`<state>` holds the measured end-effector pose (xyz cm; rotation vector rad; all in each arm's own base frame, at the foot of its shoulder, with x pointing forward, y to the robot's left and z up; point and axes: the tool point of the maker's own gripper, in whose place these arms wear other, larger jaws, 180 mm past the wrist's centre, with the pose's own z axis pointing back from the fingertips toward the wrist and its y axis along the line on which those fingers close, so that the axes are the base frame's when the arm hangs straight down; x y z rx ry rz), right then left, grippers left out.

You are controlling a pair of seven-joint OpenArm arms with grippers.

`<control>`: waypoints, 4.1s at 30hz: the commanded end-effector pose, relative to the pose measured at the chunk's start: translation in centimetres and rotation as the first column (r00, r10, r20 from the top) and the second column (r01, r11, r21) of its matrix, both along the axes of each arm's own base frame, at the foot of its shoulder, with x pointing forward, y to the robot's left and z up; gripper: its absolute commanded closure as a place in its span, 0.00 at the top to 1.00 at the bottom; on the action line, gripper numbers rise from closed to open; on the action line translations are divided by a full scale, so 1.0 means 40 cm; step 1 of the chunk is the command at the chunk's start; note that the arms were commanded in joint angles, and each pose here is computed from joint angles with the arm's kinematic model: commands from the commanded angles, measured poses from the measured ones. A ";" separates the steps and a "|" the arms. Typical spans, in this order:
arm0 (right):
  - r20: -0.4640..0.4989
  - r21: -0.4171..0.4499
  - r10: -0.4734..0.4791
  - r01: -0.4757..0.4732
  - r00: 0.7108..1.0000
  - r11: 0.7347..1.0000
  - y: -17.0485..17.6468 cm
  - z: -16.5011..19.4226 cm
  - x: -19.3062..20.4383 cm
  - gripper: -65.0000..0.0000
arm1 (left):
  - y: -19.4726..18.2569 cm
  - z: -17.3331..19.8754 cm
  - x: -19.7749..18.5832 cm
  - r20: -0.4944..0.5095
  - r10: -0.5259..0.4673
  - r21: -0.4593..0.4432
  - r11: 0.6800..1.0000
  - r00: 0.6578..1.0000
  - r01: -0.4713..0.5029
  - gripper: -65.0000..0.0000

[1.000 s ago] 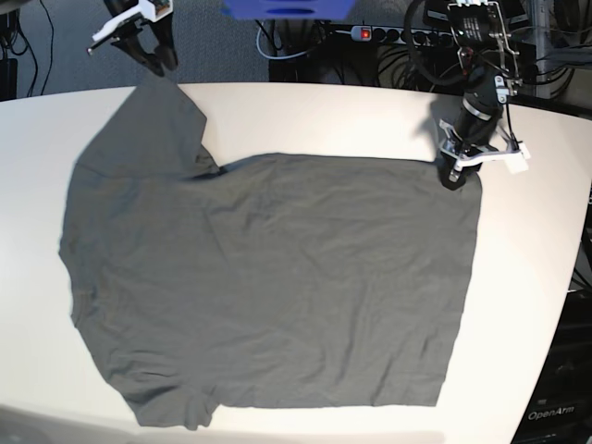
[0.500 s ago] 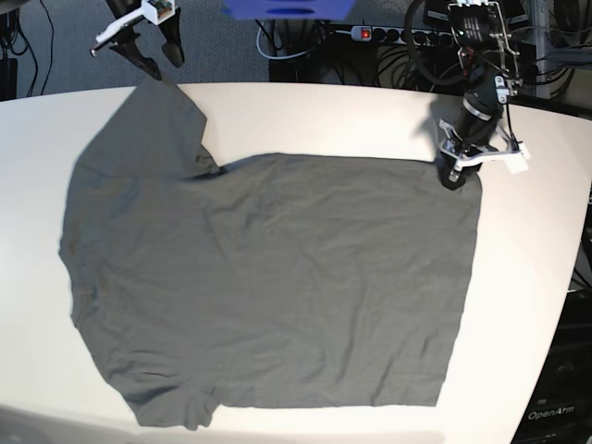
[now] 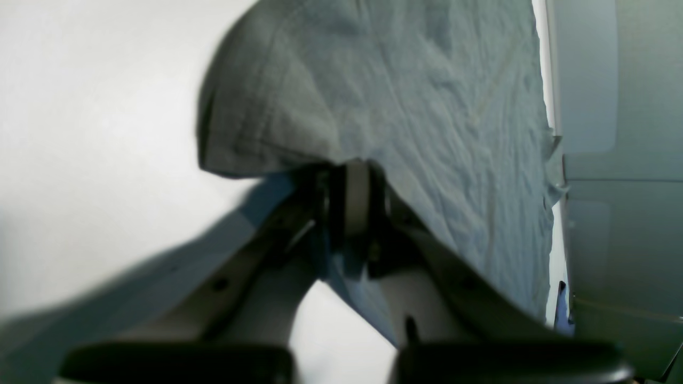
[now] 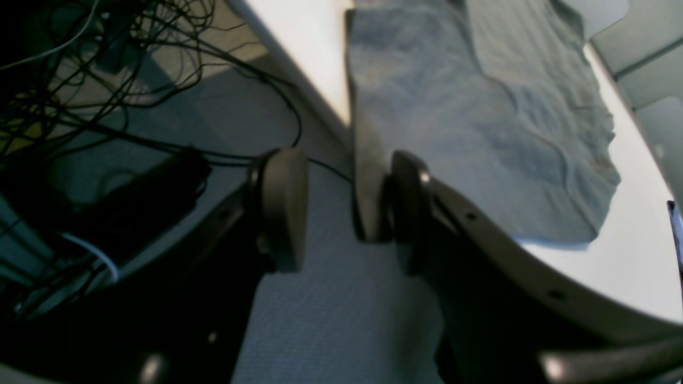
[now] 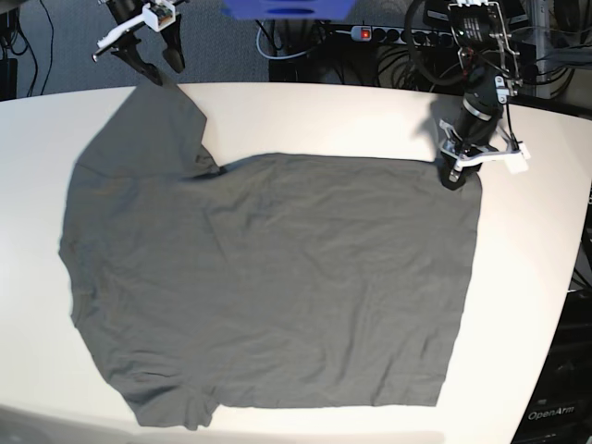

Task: Fold the T-shirt properly
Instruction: 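Grasp the shirt edge beside the sleeve with the right gripper, then pull the held shirt edge toward the robot with both grippers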

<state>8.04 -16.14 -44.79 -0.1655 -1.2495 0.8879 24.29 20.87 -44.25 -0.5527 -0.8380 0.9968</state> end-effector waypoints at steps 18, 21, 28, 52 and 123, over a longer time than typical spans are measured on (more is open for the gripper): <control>0.040 -0.001 0.005 -0.005 0.999 1.000 -0.010 0.019 0.018 0.39 | -0.039 -0.055 -0.051 -0.101 -0.010 -0.081 0.997 0.995 0.002 0.04; 0.040 -0.002 0.006 -0.006 0.999 1.000 -0.011 0.019 0.018 0.39 | -0.039 -0.055 -0.051 -0.101 -0.010 -0.081 0.997 0.995 0.002 0.04; 0.049 -0.023 -0.023 0.024 0.999 0.999 -0.040 0.023 0.025 0.39 | -0.039 -0.055 -0.051 -0.101 -0.010 -0.081 0.997 0.995 0.002 0.04; 0.060 -0.039 -0.076 0.079 0.995 0.996 -0.072 0.033 0.016 0.01 | -0.042 -0.054 -0.050 -0.100 -0.013 -0.085 0.996 0.995 0.004 0.04; 0.249 -0.103 -0.082 0.110 0.965 0.989 -0.094 0.241 -0.081 0.01 | 0.096 0.182 -0.107 -0.004 -0.154 0.231 0.961 0.988 0.151 0.04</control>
